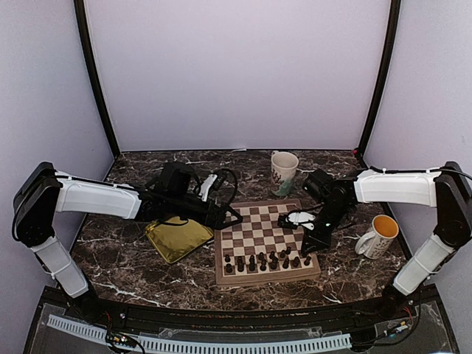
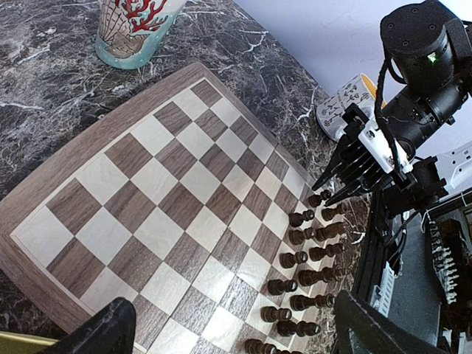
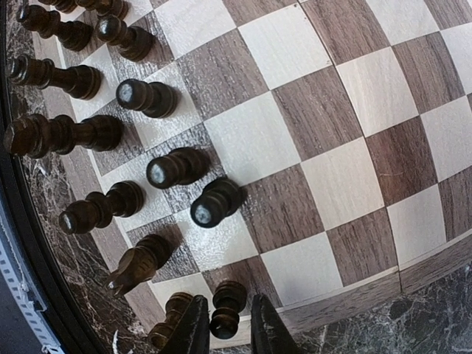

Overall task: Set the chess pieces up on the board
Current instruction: Place the pawn at a7, then adjust the pawn at b7.

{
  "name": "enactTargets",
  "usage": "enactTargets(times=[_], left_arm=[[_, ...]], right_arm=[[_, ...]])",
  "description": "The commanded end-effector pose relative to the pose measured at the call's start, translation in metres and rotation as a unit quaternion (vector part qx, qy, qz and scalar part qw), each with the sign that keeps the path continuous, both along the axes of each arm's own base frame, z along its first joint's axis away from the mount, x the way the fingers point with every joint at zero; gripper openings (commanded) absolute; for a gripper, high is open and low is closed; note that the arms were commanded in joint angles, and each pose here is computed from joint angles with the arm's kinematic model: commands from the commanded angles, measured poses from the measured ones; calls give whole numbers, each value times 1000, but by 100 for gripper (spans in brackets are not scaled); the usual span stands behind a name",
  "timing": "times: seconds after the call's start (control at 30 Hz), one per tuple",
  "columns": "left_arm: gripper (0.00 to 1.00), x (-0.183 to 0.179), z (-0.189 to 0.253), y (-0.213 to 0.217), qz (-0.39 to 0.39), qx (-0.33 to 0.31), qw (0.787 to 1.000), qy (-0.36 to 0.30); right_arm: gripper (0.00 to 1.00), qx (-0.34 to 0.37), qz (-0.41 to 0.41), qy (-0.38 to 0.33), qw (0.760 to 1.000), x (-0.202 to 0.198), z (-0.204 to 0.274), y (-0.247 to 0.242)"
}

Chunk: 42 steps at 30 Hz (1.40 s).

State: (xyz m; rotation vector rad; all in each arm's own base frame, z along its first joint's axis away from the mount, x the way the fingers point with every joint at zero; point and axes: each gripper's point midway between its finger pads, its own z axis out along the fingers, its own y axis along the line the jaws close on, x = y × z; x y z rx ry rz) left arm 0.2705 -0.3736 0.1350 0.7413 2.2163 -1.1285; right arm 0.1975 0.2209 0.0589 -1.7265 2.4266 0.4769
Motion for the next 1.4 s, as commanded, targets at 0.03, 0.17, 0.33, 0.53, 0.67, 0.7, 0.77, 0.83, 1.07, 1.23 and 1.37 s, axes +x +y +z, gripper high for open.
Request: enactTargets(times=[0.03, 0.17, 0.33, 0.53, 0.67, 0.7, 0.77, 0.83, 1.07, 1.23, 1.37], left_arm=[[96, -5, 1, 0, -4, -5, 1000, 7], [96, -5, 1, 1, -3, -5, 1000, 6], [96, -6, 3, 0, -5, -8, 1000, 7], [97, -5, 11, 5, 6, -13, 1000, -9], [97, -7, 11, 7, 5, -10, 1000, -9], [97, -7, 10, 8, 5, -9, 1000, -10], [97, -7, 9, 8, 5, -8, 1000, -9], [97, -8, 7, 8, 5, -8, 1000, -7], [97, -8, 5, 7, 4, -8, 1000, -4], [97, -9, 2, 8, 4, -7, 1000, 0], [97, -9, -1, 7, 4, -6, 1000, 5]], right_arm=[[23, 5, 0, -5, 1000, 2, 5, 2], [26, 29, -2, -5, 1000, 6, 23, 12], [28, 58, 2, -1, 998, 13, 38, 28], [28, 70, 4, 14, 997, 21, 35, 43], [28, 76, 10, 19, 997, 23, 33, 48], [28, 77, 11, 21, 997, 23, 32, 49], [28, 77, 11, 25, 997, 23, 31, 51], [28, 77, 13, 29, 996, 22, 29, 52], [27, 74, 16, 38, 996, 21, 24, 54], [27, 70, 18, 46, 996, 19, 19, 55], [26, 65, 18, 55, 996, 17, 14, 54]])
